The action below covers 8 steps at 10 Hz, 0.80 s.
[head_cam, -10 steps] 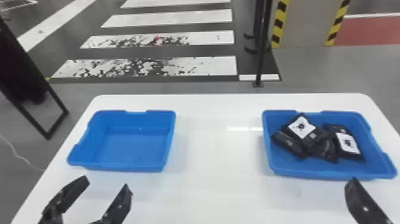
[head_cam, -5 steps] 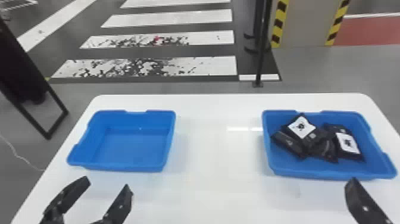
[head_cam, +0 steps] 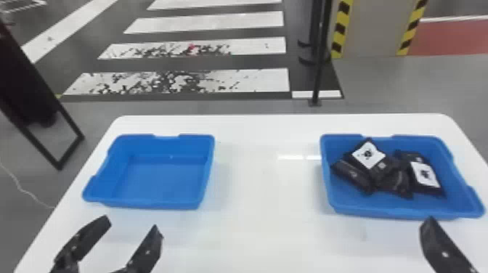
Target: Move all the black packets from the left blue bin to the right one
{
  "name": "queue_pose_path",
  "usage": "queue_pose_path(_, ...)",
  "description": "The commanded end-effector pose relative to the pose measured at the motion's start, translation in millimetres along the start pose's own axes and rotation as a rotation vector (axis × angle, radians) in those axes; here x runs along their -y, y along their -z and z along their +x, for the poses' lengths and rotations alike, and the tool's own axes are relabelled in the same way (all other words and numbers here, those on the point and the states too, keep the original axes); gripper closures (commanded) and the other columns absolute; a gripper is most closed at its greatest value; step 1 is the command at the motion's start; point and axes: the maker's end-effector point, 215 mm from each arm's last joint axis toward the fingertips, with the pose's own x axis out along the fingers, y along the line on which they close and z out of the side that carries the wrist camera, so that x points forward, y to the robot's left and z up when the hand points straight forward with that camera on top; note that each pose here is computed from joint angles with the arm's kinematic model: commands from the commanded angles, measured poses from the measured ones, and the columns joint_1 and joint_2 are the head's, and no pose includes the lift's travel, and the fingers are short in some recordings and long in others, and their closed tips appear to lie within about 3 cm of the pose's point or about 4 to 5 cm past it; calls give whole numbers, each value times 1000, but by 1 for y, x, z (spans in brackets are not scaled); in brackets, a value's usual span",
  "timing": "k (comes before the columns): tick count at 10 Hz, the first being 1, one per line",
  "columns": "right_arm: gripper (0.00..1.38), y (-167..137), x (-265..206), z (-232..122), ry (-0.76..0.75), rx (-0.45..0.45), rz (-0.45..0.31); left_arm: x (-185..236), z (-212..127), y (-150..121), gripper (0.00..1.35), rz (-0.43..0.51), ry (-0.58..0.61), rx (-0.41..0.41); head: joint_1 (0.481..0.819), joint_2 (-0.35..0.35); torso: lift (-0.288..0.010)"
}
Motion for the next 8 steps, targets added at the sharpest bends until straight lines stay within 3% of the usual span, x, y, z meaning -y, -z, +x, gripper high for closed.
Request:
queue_pose_path(1, 113, 1, 0, 0, 0, -1, 5, -1, 0, 2, 150, -6, -2, -4, 695, 125, -140)
queue_pose_path(8, 113, 1, 0, 0, -2, 0, 9, -1, -1, 4, 150, -16, -2, -4, 695, 126, -140)
